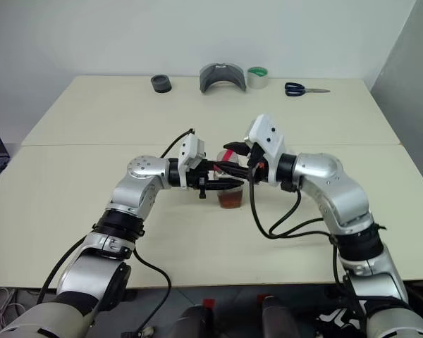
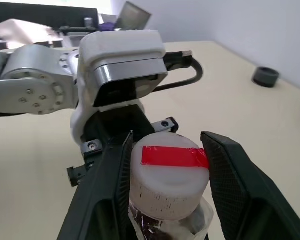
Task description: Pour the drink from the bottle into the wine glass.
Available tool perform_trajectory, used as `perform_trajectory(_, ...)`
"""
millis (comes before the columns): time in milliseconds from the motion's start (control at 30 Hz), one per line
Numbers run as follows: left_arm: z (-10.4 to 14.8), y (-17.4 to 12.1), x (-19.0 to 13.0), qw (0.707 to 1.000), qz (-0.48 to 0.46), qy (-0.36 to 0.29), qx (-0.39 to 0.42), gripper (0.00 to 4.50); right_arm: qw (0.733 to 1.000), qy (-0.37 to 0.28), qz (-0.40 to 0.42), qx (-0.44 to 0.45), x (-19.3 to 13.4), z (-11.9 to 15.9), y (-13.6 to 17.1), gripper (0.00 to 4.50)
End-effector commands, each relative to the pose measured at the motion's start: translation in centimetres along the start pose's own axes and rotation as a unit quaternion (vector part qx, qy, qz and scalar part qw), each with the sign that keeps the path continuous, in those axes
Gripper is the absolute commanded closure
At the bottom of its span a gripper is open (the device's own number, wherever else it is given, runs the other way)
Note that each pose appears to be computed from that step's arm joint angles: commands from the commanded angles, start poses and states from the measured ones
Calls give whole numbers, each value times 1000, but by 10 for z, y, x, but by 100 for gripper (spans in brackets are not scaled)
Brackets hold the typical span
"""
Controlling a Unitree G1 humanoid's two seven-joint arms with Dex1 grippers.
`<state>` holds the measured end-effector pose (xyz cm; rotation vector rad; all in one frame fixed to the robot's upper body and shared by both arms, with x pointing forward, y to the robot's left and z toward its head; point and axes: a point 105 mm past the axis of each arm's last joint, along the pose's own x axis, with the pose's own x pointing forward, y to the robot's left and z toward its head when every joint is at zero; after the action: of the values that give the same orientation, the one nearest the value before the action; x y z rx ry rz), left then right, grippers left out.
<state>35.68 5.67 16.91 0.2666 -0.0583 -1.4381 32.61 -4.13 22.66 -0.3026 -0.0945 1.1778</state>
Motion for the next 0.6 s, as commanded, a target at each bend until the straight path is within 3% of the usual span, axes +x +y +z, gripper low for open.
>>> perform_trajectory(33, 24, -2, 8, 999, -18, -22, 46, 277, 999, -34, -10, 2, -2, 12, -3, 193)
perform_trajectory(233, 26, -1, 7, 999, -13, -25, 46, 277, 999, -45, -28, 10, -14, 20, 0, 0)
perform_trajectory(600, 27, 0, 4, 999, -7, -29, 36, 277, 996, -54, -74, -22, -20, 27, 19, 0)
